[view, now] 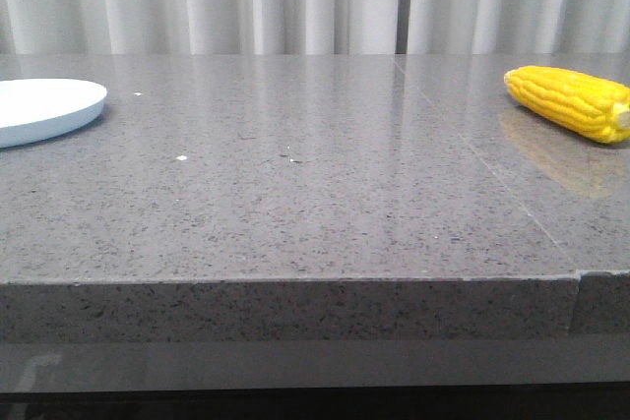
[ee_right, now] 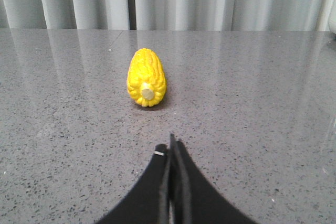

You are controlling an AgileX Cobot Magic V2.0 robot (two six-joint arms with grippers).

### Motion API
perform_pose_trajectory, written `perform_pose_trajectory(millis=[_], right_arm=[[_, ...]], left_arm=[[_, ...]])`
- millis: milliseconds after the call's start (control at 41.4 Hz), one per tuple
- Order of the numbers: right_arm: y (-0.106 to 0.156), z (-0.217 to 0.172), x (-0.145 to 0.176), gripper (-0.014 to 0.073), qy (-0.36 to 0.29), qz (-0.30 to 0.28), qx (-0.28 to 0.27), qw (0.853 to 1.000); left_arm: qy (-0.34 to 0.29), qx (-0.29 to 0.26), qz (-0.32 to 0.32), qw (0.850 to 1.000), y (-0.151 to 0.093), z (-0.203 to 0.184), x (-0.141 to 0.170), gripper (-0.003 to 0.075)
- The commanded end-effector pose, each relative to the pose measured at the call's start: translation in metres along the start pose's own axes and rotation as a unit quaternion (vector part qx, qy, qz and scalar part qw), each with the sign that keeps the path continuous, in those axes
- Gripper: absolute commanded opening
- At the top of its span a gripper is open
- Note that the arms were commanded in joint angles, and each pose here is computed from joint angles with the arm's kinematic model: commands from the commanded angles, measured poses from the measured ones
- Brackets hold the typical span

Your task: Place corn on plate with both arms

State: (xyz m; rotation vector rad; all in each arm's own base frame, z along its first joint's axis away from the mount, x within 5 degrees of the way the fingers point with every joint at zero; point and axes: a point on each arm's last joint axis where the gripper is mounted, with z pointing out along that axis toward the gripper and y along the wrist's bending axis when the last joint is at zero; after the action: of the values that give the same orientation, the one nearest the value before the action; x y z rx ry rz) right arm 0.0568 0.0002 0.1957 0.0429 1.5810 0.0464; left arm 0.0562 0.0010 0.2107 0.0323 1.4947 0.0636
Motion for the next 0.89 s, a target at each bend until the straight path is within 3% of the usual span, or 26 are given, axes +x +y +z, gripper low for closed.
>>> perform_pose_trajectory(millis=[0,580,749,870], right_arm=[[0.001,-0.002,-0.016,-0.0068,-0.058,-0.007,-0.002,0.998],[0.001,-0.003,-0.019,-0.0068,-0.077,-0.007,-0.003,0.997],[0.001,-0.004,-0.028,-0.0068,-0.11,-0.007,-0.004,0.994],[0.003,-0.011,-0.053,-0.0068,-0.131,-0.007,-0.005,0.991]], left_arm=[[-0.043,-0.002,-0.007,0.999,0.0,-0.002,-0.006,-0.002],[-0.043,-0.002,-0.007,0.999,0.0,-0.002,-0.006,-0.002],[-0.09,-0.003,-0.007,0.996,0.001,-0.003,-0.017,-0.002],[-0.124,-0.005,-0.007,0.992,0.002,-0.007,-0.039,-0.002]])
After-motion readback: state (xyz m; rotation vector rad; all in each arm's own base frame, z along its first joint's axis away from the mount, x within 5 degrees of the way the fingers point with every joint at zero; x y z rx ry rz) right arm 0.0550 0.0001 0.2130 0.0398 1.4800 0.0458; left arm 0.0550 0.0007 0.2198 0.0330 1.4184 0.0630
